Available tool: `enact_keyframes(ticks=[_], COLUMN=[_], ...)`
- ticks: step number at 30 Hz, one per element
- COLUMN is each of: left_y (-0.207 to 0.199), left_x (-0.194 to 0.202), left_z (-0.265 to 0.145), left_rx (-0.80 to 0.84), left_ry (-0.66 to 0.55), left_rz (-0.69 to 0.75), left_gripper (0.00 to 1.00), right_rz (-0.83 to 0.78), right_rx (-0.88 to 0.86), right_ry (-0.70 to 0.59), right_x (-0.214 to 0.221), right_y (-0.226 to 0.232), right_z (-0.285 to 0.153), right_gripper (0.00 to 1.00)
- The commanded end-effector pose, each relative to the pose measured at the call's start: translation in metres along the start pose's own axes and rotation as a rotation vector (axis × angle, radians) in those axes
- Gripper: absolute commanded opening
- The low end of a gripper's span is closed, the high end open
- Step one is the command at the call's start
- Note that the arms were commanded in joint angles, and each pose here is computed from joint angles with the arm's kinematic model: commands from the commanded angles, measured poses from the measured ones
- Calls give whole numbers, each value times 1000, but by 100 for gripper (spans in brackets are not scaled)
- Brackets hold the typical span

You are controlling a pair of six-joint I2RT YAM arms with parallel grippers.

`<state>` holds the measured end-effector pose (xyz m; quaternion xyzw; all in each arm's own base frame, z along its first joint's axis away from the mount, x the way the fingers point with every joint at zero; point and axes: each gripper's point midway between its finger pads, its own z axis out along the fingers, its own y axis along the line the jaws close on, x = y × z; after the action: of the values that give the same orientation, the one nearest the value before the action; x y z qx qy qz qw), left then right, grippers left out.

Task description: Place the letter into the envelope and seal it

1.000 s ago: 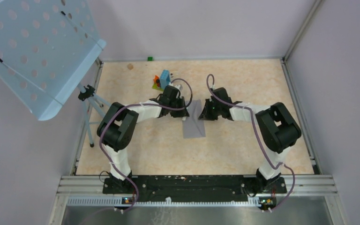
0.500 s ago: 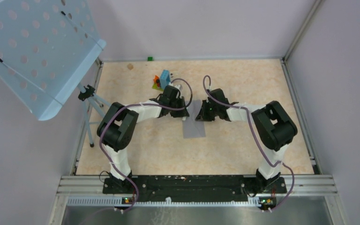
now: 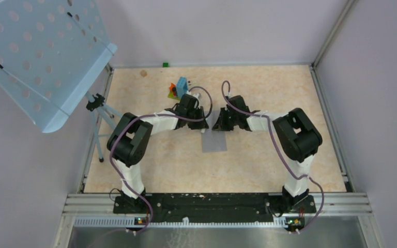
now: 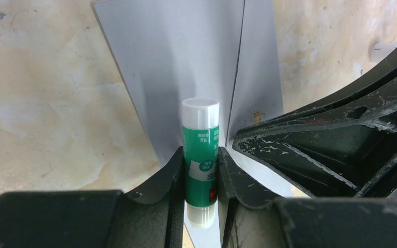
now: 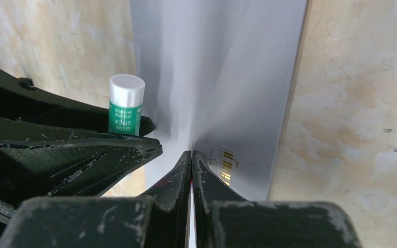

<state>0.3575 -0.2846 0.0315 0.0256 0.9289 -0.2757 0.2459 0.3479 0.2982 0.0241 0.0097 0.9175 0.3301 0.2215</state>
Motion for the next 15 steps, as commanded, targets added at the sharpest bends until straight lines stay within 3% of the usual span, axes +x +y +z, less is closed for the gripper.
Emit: enact_keyframes(ticks=[1, 15], left_y=[18, 17], left_x=[25, 22], left_z=[11, 11], left_rx=[-50, -52], left_ry=[79, 75], left_rz=[11, 14], left_gripper=[0, 0], right_rz=[-9, -8], right_rx=[15, 1], right_ry=[15, 34], right_x=[4, 20], right_y=[-2, -1], right_z=[11, 10], right_gripper=[0, 0])
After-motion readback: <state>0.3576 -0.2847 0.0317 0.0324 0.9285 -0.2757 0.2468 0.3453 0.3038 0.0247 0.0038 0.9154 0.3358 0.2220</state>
